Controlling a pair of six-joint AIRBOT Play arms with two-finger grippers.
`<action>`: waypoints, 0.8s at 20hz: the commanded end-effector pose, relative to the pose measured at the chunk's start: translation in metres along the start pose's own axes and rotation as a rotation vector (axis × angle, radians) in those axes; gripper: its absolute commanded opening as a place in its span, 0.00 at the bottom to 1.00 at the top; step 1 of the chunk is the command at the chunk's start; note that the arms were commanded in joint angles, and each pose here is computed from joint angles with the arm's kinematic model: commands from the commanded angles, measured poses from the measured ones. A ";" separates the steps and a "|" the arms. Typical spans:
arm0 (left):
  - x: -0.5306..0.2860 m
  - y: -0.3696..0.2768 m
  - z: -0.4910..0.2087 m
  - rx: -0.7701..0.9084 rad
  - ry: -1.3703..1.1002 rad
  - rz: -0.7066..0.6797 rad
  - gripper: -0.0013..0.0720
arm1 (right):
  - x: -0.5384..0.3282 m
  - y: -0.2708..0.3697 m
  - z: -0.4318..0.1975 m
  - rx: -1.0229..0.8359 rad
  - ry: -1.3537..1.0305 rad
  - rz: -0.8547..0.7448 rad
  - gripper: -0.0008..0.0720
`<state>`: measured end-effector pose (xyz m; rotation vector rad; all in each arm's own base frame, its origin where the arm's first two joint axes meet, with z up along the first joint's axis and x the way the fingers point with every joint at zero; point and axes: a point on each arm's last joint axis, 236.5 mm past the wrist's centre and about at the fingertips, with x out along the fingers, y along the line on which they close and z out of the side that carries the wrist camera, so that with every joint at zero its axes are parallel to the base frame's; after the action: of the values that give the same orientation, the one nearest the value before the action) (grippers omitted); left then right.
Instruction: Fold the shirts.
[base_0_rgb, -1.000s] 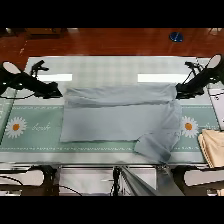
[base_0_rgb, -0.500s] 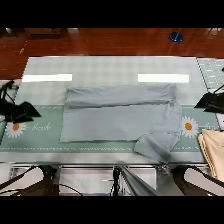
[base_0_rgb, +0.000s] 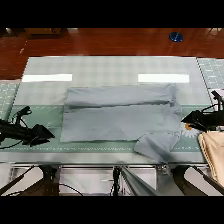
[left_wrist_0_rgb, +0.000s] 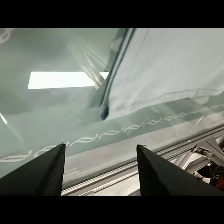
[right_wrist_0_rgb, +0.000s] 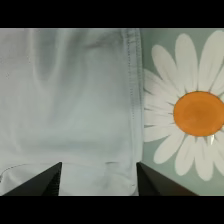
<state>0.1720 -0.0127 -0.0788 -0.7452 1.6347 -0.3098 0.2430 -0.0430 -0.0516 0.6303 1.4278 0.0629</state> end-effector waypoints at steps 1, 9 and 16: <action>0.006 0.009 -0.002 0.000 -0.008 0.027 0.76 | 0.004 0.004 0.000 0.010 -0.015 0.027 0.76; 0.035 -0.003 0.021 0.061 -0.012 0.091 0.76 | 0.004 0.004 -0.001 0.006 -0.011 0.027 0.75; 0.088 -0.006 0.025 0.000 0.076 0.156 0.35 | 0.003 0.009 -0.004 0.006 -0.003 0.041 0.75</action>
<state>0.1648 -0.0740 -0.1160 -0.6429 1.8336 -0.3941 0.2426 -0.0355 -0.0524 0.6575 1.4156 0.0834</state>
